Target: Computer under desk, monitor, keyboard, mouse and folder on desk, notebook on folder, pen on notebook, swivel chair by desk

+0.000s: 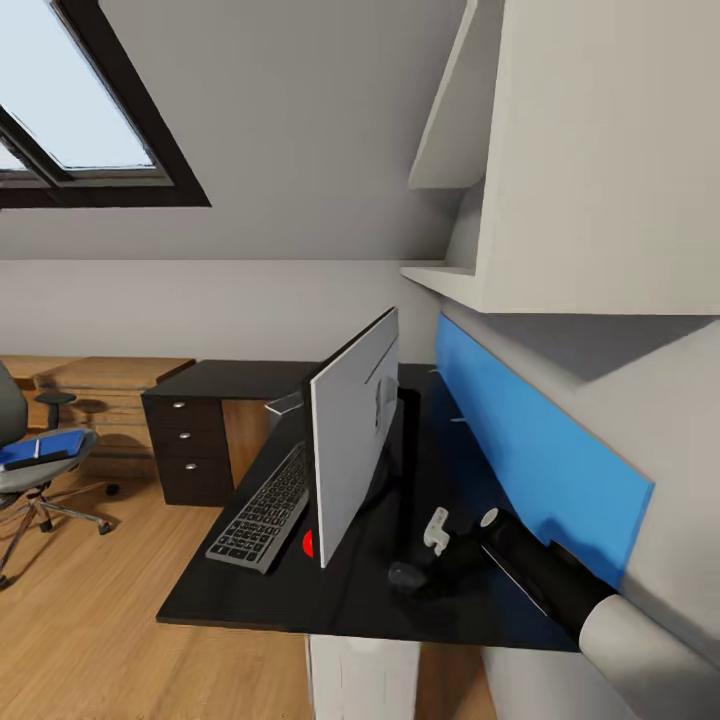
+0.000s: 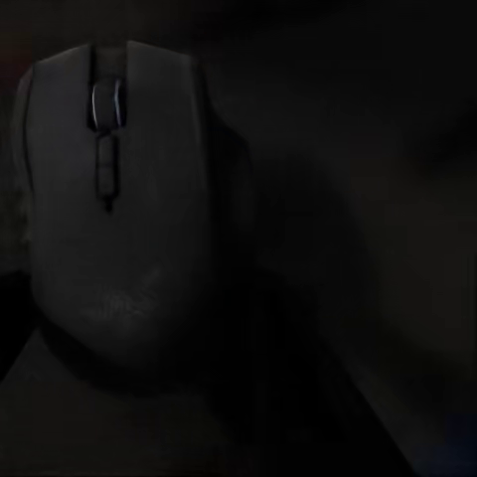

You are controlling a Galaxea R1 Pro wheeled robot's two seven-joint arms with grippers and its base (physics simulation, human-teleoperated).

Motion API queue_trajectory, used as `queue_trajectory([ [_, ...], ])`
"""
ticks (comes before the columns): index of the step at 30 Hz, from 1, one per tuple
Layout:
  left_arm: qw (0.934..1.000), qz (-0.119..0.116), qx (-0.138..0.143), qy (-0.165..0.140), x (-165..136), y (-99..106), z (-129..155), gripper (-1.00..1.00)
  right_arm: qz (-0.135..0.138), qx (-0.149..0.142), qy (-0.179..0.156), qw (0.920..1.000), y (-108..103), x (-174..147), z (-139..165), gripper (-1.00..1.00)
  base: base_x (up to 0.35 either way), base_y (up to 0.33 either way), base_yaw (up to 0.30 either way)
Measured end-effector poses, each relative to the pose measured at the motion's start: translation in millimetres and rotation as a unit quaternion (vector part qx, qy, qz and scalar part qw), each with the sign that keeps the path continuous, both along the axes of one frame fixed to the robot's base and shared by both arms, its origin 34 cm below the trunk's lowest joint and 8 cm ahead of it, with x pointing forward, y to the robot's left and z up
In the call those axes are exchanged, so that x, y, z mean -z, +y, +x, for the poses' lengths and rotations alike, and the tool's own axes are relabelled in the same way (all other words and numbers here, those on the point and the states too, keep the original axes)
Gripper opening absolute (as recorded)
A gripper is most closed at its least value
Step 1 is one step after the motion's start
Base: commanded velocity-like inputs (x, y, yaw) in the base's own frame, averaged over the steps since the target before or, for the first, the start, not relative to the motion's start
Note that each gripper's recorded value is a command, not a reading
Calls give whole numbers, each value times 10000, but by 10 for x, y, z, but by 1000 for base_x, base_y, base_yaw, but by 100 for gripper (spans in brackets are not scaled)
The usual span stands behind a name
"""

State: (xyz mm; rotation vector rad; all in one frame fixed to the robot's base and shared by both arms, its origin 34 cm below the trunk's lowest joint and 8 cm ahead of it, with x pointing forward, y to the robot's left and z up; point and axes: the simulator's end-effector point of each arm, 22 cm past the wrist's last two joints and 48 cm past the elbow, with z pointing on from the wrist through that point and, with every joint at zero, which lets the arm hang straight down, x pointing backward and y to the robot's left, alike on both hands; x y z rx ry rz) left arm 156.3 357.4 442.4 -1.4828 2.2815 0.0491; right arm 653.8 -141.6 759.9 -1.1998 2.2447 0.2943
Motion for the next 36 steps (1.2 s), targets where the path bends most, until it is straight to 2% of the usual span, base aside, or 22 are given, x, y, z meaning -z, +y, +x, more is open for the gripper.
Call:
queue_trajectory([
  [4,10000,2,-2,2,0,1,-3,100,132,116,-53,9998,-8,-78,64,-100,-336,121,0],
  [5,10000,3,-3,4,1,2,-6,100,153,213,-217,9994,5,-153,145,-100,-328,147,0],
  [8,10000,3,-6,10,2,1,-11,100,116,361,-373,9986,-33,-197,229,-100,-325,154,0],
  [9,10000,0,-3,16,5,-6,-17,100,6,808,-559,9952,-124,-378,355,-100,-323,161,0],
  [14,10000,2,21,-26,-5,-8,20,100,-55,915,-641,9937,-159,-413,392,-100,-319,156,0],
  [18,9963,-1,545,-660,-236,-107,697,100,14,1022,-663,9926,-205,-464,429,-100,-109,51,0],
  [19,9955,-83,606,-718,-262,-144,793,100,24,1029,-662,9925,-207,-469,431,-100,-23,10,0],
  [22,9887,-646,1024,-888,-436,-271,1284,100,-7,1079,-602,9923,-229,-452,418,-100,-10,5,0],
  [25,9831,-848,1241,-1045,-595,-254,1615,100,-52,1244,-440,9912,-295,-420,393,-100,-7,2,0],
  [27,9788,-914,1344,-1245,-725,-261,1953,100,-1,1525,-355,9877,-409,-462,425,-100,-68,34,0],
  [28,9760,-967,1403,-1353,-798,-291,2146,100,77,1768,-367,9835,-511,-541,478,-100,-136,86,0],
  [29,9748,-996,1430,-1395,-830,-310,2225,100,137,1904,-375,9809,-565,-589,507,-100,-161,109,0],
  [30,9738,-1022,1449,-1421,-852,-326,2280,100,196,2037,-386,9781,-617,-640,535,-100,-198,142,0],
  [31,9726,-1058,1470,-1455,-883,-348,2355,100,310,2287,-385,9723,-714,-733,577,-100,-212,154,0],
  [36,9709,-1098,1505,-1503,-927,-379,2458,100,633,2752,-259,9589,-824,-906,605,-100,-239,178,0],
])
